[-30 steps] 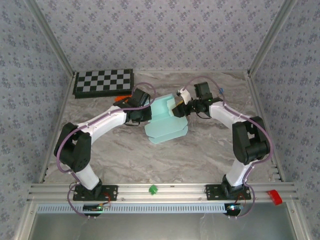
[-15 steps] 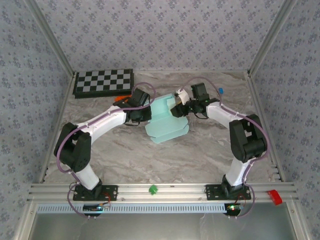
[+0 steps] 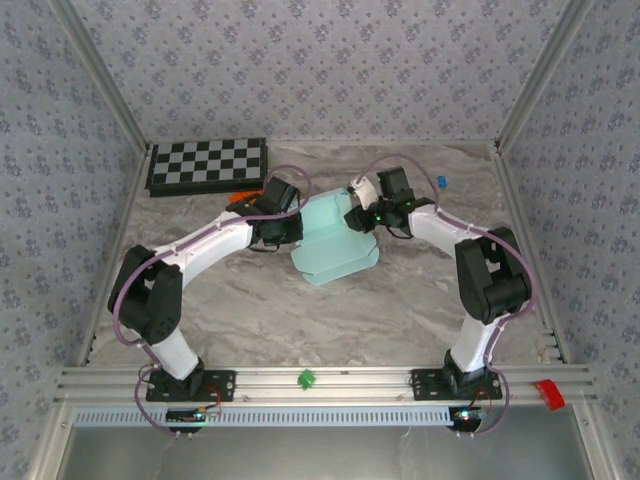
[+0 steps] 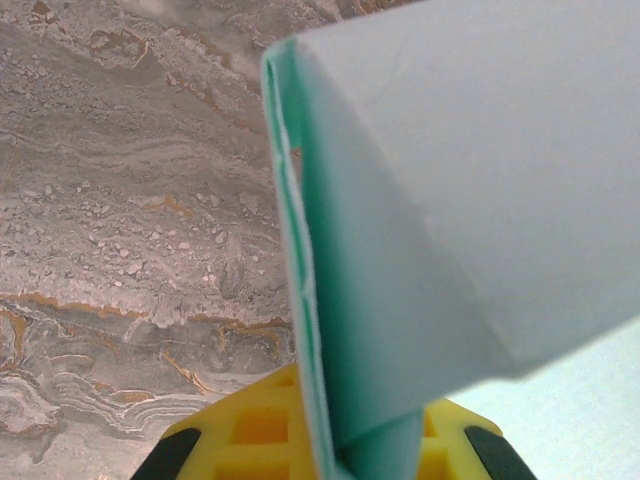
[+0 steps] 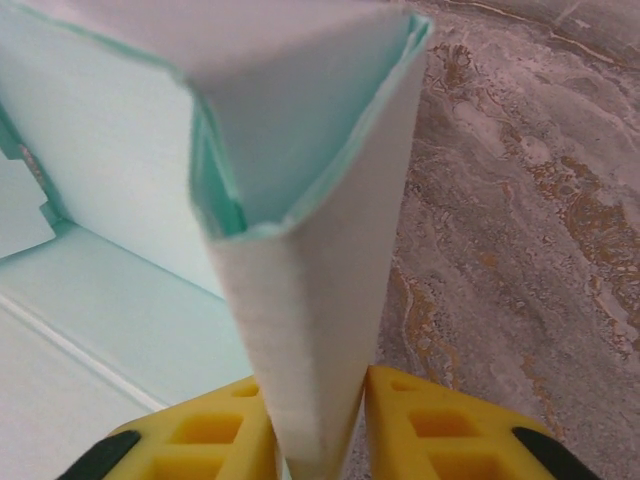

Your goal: Fold the paper box

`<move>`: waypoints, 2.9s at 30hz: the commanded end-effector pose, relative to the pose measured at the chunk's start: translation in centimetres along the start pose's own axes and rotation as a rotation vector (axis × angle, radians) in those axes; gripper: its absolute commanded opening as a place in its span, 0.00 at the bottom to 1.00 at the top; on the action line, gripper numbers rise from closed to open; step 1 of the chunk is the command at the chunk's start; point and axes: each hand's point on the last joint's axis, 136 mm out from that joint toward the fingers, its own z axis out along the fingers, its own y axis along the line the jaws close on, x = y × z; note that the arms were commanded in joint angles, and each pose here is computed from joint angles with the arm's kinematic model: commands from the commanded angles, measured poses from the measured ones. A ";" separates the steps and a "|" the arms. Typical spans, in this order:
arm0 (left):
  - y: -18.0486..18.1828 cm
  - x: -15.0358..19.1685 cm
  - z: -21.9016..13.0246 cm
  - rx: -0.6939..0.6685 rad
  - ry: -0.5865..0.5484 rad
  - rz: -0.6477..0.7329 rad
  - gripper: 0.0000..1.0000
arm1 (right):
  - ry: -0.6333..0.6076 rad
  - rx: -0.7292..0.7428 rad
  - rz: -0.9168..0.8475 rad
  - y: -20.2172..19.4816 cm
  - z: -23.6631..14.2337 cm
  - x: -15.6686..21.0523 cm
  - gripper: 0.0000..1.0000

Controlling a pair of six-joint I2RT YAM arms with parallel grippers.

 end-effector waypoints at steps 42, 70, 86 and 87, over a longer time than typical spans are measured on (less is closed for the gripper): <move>-3.0 -1.7 -1.8 0.119 -0.047 0.018 0.00 | 0.011 0.160 0.048 -1.3 2.1 -1.2 0.27; -2.7 -1.6 -1.2 0.100 -0.038 0.014 0.00 | 0.006 0.227 0.077 -1.6 0.7 -1.6 0.36; -1.8 -1.0 -0.2 0.054 -0.021 0.005 0.00 | -0.045 0.015 0.057 2.7 -1.2 -1.9 0.54; -1.8 -1.1 -0.2 0.053 -0.021 0.007 0.00 | -0.048 0.006 0.055 2.9 -1.3 -2.0 0.55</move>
